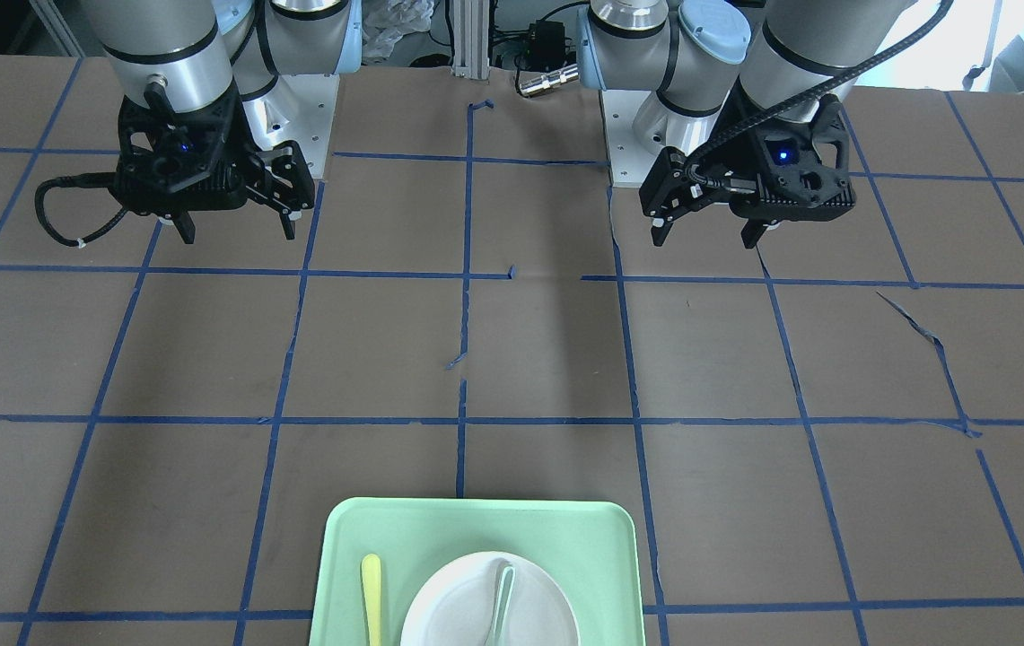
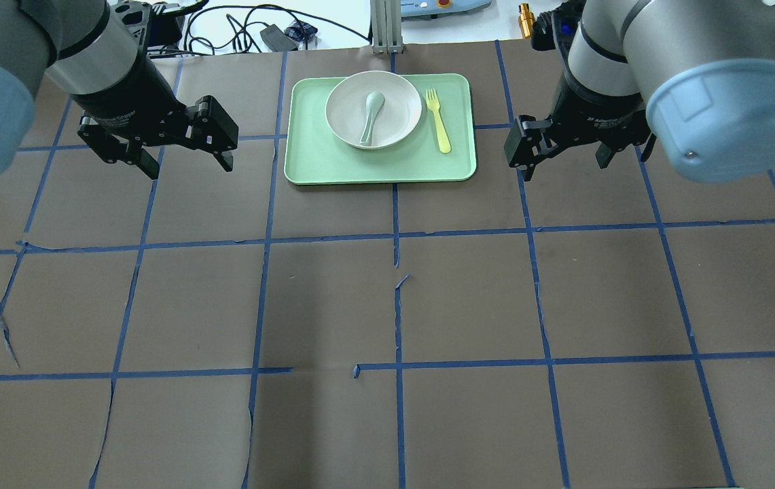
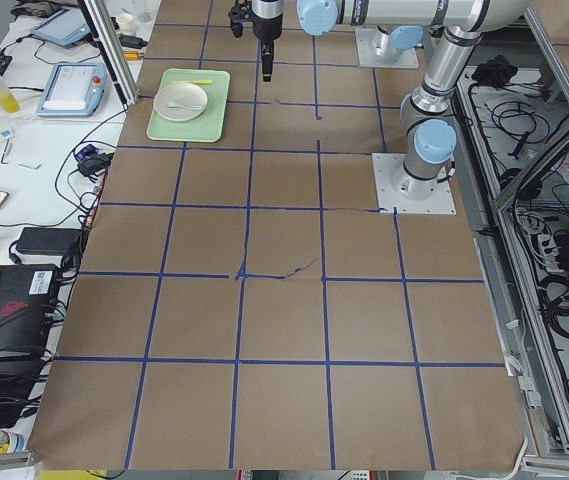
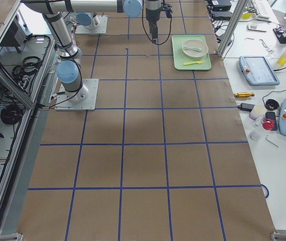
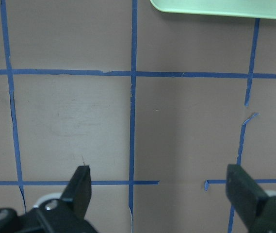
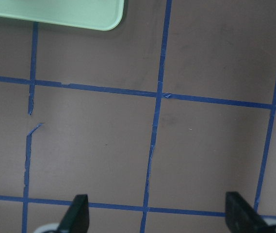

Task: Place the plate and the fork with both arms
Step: 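Open the right gripper and withdraw it from the tray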

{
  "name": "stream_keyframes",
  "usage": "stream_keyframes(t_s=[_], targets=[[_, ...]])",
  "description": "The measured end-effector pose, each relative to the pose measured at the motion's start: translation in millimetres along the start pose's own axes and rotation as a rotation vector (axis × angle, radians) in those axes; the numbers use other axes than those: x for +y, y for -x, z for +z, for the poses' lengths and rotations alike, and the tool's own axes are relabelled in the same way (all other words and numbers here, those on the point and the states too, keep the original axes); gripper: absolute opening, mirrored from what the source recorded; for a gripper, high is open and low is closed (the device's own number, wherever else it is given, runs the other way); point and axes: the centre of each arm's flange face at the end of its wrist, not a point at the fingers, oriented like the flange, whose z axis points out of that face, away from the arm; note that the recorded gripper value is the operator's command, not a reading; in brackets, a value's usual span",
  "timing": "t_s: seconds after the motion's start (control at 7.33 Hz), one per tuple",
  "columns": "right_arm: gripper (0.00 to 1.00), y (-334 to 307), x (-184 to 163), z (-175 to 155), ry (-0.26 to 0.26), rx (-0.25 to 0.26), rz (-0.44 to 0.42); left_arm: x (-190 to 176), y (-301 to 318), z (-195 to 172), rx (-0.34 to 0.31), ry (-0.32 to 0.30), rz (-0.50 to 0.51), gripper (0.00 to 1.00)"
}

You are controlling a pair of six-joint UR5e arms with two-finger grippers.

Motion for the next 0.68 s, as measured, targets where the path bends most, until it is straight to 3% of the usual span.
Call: stream_keyframes(t_s=[0.68], targets=[[1.00, -1, -8, -15, -0.021, -0.011, 0.004, -6, 4, -15, -0.042, -0.004, 0.040, 1.00]])
